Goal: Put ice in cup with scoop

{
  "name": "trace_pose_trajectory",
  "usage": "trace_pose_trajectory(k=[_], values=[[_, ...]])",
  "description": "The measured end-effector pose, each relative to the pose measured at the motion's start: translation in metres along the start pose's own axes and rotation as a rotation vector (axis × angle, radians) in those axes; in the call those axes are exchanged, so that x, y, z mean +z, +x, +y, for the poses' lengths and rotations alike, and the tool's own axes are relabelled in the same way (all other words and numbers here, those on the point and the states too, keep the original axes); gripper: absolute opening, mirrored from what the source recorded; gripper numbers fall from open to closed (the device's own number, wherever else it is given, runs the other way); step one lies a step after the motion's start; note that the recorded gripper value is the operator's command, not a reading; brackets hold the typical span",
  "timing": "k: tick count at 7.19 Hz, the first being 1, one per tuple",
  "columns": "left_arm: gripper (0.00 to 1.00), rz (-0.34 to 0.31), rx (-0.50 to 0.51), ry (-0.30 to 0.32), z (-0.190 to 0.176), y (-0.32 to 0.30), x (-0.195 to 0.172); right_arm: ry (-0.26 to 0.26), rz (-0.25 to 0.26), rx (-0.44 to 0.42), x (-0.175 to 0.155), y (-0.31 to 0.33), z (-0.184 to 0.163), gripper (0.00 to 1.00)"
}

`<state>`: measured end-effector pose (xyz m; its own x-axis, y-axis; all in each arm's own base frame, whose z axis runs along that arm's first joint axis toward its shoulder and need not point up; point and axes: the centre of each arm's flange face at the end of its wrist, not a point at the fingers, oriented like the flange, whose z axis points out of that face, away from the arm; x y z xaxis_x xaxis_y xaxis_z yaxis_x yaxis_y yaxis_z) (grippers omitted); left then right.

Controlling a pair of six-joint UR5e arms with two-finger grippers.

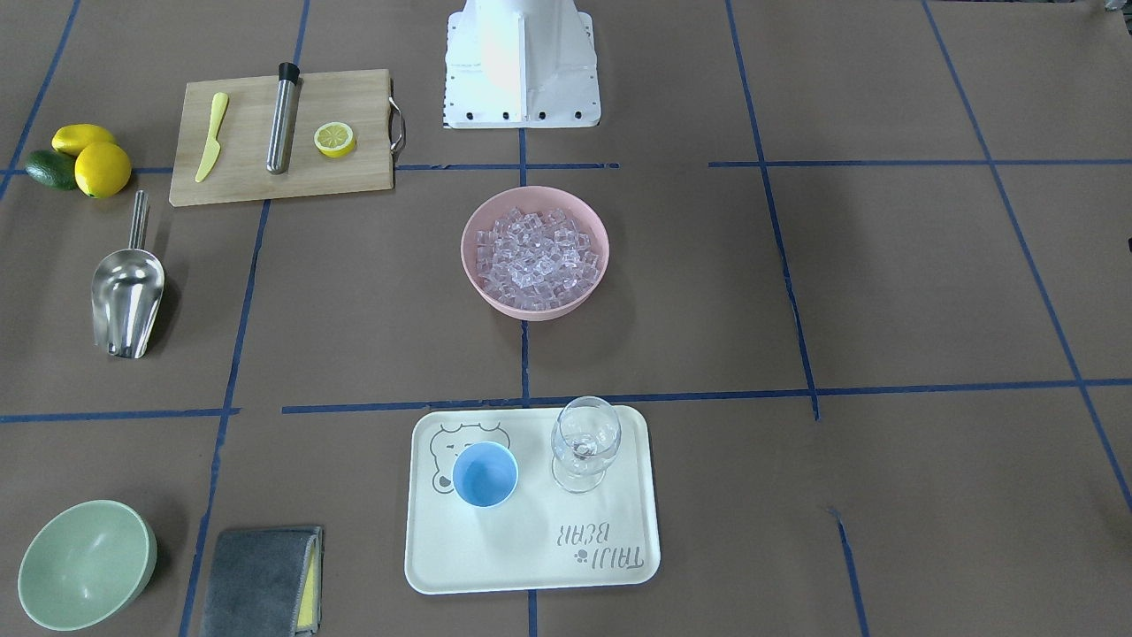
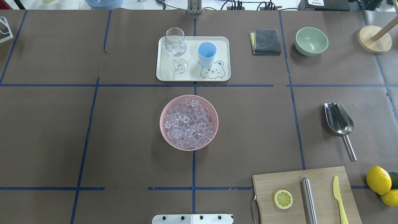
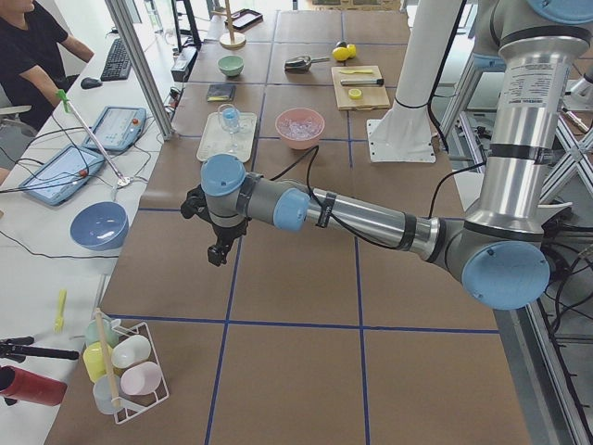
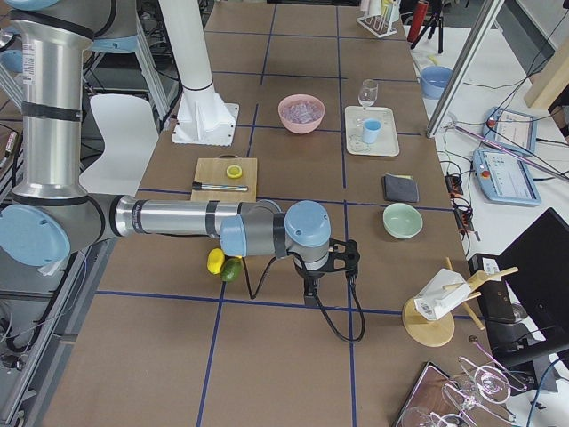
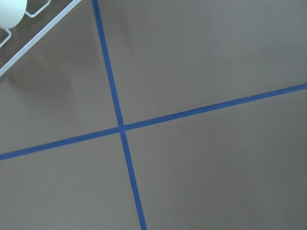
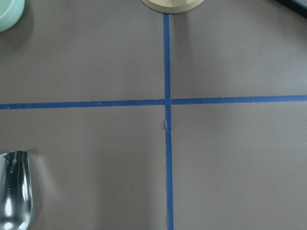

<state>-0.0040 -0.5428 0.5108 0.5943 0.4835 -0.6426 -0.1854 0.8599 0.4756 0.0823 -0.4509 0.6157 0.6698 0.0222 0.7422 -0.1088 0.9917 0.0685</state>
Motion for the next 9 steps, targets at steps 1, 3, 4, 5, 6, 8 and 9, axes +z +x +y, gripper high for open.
trace_pose_trajectory(k=[1, 3, 4, 5, 6, 8, 9], values=[[1.0, 0.018, 0.104, 0.039, -0.013, 0.025, 0.009, 0.005, -0.01, -0.009, -0.004, -0.006, 0.001, 1.0], [1.0, 0.099, 0.271, 0.073, -0.042, 0.095, 0.032, 0.009, -0.035, -0.025, -0.001, -0.005, 0.012, 1.0], [1.0, 0.139, 0.341, 0.071, -0.064, 0.134, 0.046, 0.028, -0.044, -0.048, -0.001, -0.005, 0.018, 1.0], [1.0, 0.183, 0.399, 0.061, -0.087, 0.176, 0.064, 0.044, -0.056, -0.057, -0.002, -0.013, 0.021, 1.0], [1.0, 0.222, 0.43, 0.051, -0.104, 0.216, 0.079, 0.04, -0.074, -0.04, -0.002, -0.037, 0.021, 1.0], [1.0, 0.265, 0.466, 0.049, -0.121, 0.266, 0.092, -0.021, -0.085, 0.008, 0.017, -0.116, 0.022, 1.0], [1.0, 0.281, 0.493, 0.053, -0.123, 0.281, 0.097, -0.043, -0.065, 0.019, 0.029, -0.157, 0.026, 1.0]])
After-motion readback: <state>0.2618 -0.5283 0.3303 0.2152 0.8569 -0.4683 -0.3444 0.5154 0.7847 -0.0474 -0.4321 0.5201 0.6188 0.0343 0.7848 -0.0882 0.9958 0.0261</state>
